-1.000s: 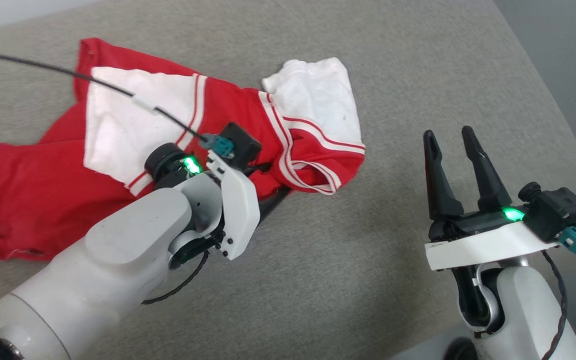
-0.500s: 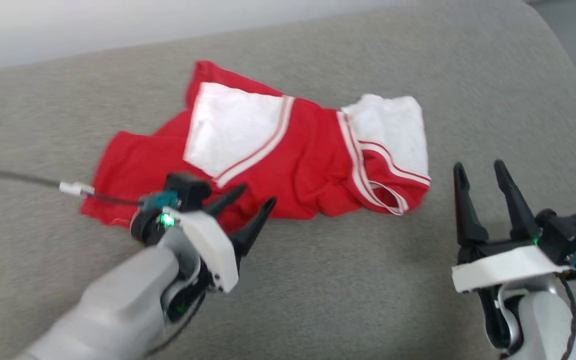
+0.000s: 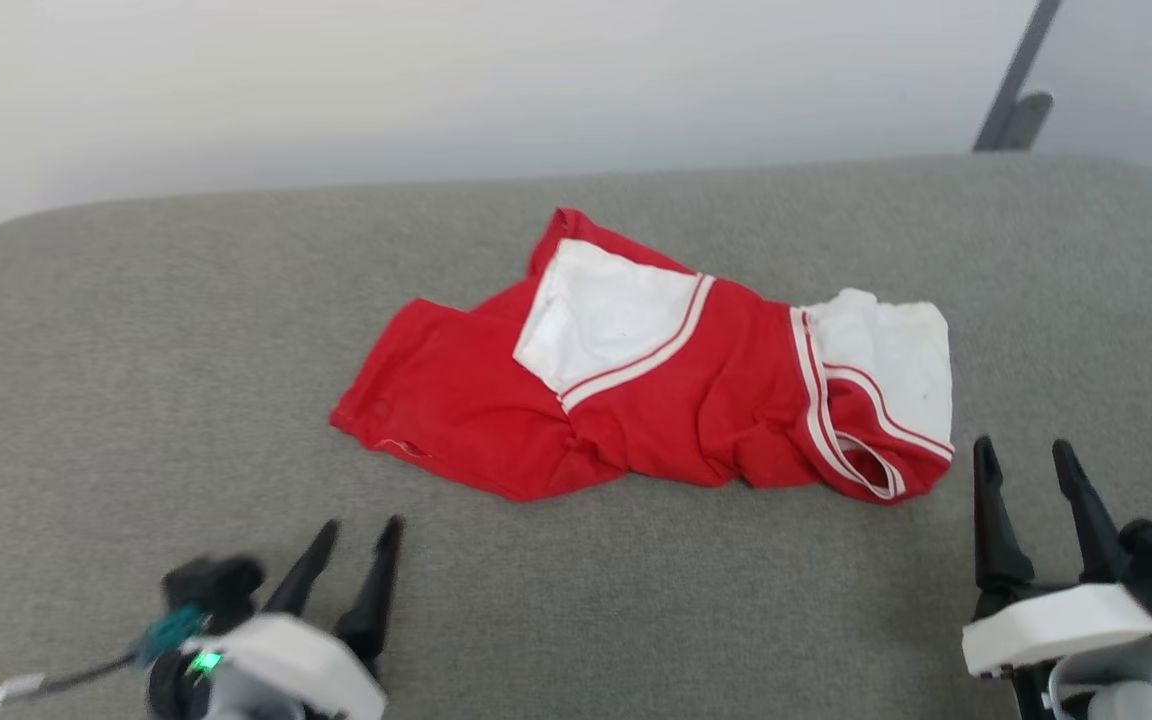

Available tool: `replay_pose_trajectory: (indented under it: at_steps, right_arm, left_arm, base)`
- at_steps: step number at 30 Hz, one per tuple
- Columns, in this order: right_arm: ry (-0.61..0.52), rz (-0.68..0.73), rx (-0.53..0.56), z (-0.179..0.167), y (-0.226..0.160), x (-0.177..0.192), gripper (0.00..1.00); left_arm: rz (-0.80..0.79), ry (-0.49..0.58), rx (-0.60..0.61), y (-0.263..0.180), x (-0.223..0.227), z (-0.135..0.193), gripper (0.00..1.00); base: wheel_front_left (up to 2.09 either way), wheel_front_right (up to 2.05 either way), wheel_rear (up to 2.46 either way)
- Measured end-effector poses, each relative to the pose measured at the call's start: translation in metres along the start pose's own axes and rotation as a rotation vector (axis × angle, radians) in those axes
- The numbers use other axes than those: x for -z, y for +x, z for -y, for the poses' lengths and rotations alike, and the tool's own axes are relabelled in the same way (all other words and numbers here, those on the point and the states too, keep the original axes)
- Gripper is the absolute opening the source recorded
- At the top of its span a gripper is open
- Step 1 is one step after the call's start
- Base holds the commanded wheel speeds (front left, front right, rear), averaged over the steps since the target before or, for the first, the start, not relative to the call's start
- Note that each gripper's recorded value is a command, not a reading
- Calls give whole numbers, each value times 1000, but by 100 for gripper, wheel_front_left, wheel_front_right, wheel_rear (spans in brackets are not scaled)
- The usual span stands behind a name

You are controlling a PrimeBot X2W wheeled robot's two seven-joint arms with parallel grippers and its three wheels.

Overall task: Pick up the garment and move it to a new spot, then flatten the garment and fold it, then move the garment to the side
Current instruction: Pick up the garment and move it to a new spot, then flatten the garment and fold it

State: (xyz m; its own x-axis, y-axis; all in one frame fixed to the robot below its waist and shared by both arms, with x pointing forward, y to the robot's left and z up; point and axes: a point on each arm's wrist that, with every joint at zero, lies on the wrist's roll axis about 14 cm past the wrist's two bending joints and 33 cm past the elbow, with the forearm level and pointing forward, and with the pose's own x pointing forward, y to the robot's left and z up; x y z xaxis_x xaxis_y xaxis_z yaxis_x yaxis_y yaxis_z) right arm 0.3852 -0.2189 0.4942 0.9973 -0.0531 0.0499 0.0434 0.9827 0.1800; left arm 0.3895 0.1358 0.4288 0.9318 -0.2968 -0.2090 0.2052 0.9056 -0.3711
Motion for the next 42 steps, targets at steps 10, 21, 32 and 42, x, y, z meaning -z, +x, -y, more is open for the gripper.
replay_pose_trajectory:
  at_steps: [10, 21, 32, 42]
  right_arm:
    - [-22, 7, -29, -4, -13, -5, 100]
    - [-51, 38, -29, 1, -16, -16, 100]
    - [-37, 17, -32, -4, -17, -8, 100]
    - [-18, -3, -42, -12, -5, 1, 100]
  left_arm:
    - [215, 73, -189, -63, -40, -43, 100]
    - [256, 226, -194, -76, -49, -33, 100]
    - [249, 225, -192, -74, -45, -29, 100]
    - [234, 344, 8, -17, -72, -1, 100]
  base:
    - [0, 0, 0]
    - [0, 0, 0]
    - [0, 0, 0]
    - [0, 0, 0]
